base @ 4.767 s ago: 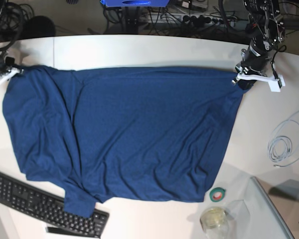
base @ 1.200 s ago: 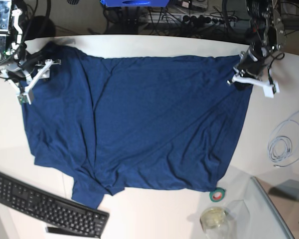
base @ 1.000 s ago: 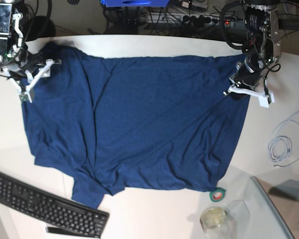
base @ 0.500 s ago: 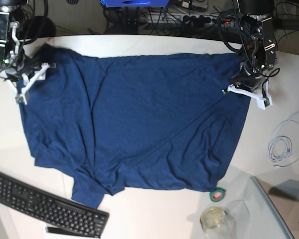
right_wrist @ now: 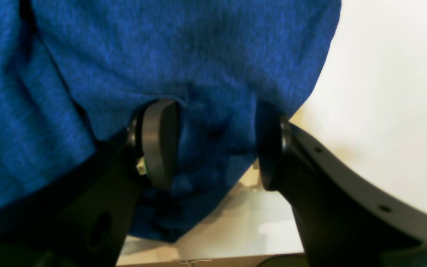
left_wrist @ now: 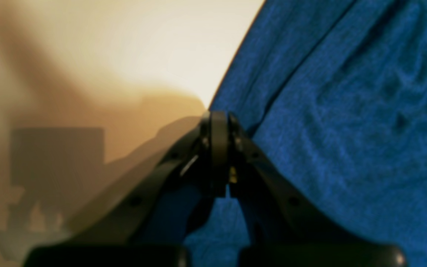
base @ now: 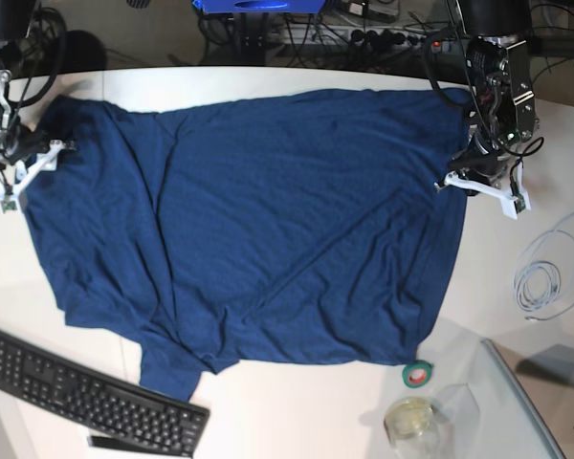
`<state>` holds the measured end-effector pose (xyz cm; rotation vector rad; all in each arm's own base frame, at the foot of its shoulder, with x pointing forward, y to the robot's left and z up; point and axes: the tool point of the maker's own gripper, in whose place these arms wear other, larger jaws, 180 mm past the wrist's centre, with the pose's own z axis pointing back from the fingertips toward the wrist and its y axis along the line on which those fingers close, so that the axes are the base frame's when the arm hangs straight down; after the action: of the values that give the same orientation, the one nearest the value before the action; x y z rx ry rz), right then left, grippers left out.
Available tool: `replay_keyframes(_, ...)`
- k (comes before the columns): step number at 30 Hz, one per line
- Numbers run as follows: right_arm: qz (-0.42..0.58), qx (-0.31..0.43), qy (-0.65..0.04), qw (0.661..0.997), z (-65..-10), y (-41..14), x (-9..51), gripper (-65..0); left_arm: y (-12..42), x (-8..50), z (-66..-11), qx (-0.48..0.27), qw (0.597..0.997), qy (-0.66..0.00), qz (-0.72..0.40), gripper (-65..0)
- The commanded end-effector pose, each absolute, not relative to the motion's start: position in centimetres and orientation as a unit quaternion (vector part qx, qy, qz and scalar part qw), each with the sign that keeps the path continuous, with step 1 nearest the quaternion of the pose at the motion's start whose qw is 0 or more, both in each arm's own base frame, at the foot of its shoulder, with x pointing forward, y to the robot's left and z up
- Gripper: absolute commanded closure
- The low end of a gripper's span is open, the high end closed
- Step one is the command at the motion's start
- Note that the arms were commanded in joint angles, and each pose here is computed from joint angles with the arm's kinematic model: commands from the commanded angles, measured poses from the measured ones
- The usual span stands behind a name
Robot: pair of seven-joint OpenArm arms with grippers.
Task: Layout the t-shirt on the table in an organized manner, then fold the t-shirt properly
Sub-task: 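Grasp the shirt side with the left gripper and pull it outward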
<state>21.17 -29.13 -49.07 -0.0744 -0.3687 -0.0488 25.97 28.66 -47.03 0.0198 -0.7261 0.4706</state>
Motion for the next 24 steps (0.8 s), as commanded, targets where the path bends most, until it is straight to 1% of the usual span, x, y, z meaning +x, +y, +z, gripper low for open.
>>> replay_keyframes(1, -0.019, -0.048, -0.212, 0.976, -47.5, -29.8, 22.7, -31.4, 29.2, 27.6, -44.9, 0.012, 0.895, -0.388, 0.221, 0.0)
replay_keyframes(6, 0.001, -0.057, -0.245, 0.968, -45.3, -29.2, 23.2, -31.4, 28.4, 27.6, -41.1, 0.013, 0.881, -0.432, 0.193, 0.0)
replay_keyframes(9, 0.009, -0.060, -0.257, 0.964, -44.4, -28.9, 23.4, -31.4, 28.0, 27.5, -39.8, 0.013, 0.877, -0.446, 0.181, 0.0)
replay_keyframes(13, 0.010, -0.058, -0.255, 0.965, -44.6, -28.8, 23.4, -31.4, 28.3, 27.8, -40.6, 0.013, 0.878, -0.440, 0.189, 0.0)
replay_keyframes(18, 0.010, -0.056, -0.254, 0.965, -44.7, -28.6, 23.3, -31.4, 28.4, 30.6, -40.9, 0.003, 0.874, -0.442, 0.201, 0.0)
replay_keyframes(19, 0.010, -0.056, -0.254, 0.965, -44.7, -28.6, 23.3, -31.4, 28.4, 31.3, -40.7, 0.001, 0.872, -0.445, 0.202, -2.3)
replay_keyframes(22, 0.010, -0.056, -0.253, 0.966, -44.7, -28.6, 23.3, -31.4, 28.5, 33.1, -41.0, -0.007, 0.870, -0.444, 0.215, -29.0)
replay_keyframes(23, 0.010, -0.056, -0.253, 0.966, -44.7, -28.6, 23.3, -31.4, 28.4, 33.7, -41.2, -0.011, 0.869, -0.442, 0.221, -34.6)
replay_keyframes(24, 0.010, -0.056, -0.253, 0.966, -44.7, -28.6, 23.3, -31.4, 28.3, 34.2, -41.6, -0.014, 0.870, -0.437, 0.226, -38.5)
